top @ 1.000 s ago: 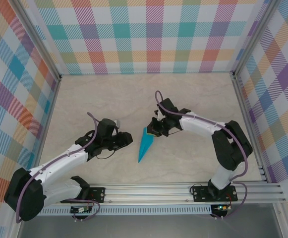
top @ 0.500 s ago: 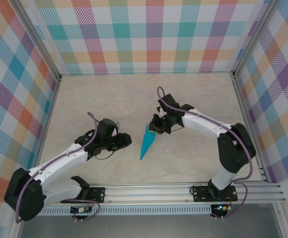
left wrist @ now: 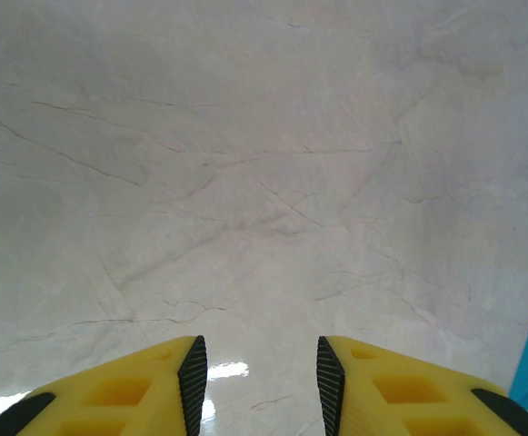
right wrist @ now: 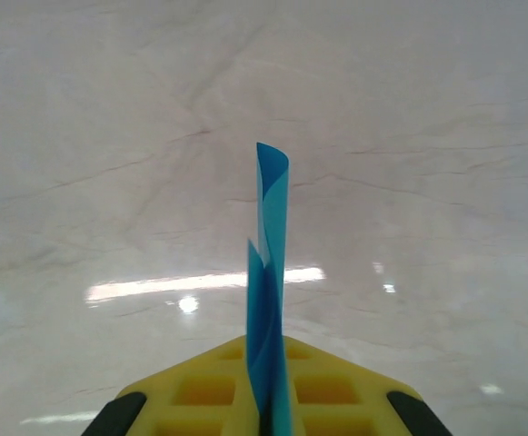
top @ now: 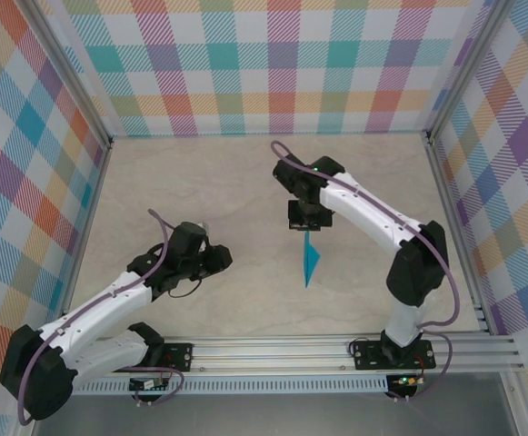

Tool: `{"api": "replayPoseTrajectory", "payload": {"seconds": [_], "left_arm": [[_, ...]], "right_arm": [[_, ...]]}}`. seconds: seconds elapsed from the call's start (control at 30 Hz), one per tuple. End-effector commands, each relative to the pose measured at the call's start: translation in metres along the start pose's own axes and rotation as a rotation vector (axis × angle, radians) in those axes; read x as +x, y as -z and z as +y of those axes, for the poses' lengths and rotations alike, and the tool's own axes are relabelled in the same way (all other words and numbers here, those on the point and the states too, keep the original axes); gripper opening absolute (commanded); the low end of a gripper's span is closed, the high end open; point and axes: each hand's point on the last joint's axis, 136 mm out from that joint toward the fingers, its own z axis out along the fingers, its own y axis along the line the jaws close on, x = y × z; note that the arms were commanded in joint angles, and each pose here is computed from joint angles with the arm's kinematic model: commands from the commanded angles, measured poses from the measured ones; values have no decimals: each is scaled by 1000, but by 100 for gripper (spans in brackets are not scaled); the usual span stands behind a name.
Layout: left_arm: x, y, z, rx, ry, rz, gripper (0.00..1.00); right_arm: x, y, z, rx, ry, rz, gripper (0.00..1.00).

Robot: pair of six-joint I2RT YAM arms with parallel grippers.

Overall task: Fold a paper plane with a square sheet of paper (pick it up from the middle)
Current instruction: Turn over the paper at the center of the table.

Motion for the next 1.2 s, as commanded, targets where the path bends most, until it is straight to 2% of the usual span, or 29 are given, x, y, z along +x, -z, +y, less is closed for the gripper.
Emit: {"api": "replayPoseTrajectory", "payload": {"seconds": [0.0,0.17,0.37,0.47,0.5,0.63,0.8,0.9,0.97,1.0,1.17], "left_arm": [[-5,6,30,-111,25,-53,40],[-12,29,43,-143,51,-145,42],[-6,37,51,-124,71,-168,45],[-4,35,51,-122,71,-157,46],[-3,35,52,-125,72,-153,46],[-2,36,52,-124,72,-150,46],[1,37,49,-102,70,-137,47],[6,33,45,-75,66,-111,49],[10,29,39,-39,57,-80,49],[12,28,37,-28,54,-68,49],[24,18,27,42,53,-2,51]], "right_arm": [[23,-14,-46,397,111,113,7],[27,-46,-7,457,145,159,11],[31,-74,48,402,179,192,18],[38,-84,77,307,193,214,21],[39,-84,86,272,201,212,22],[43,-70,113,120,207,198,41],[41,-25,132,-116,249,114,54],[38,0,127,-233,254,17,60],[36,2,104,-254,213,-31,61],[37,-4,95,-275,193,-31,61],[51,-27,71,-595,87,19,62]]}}
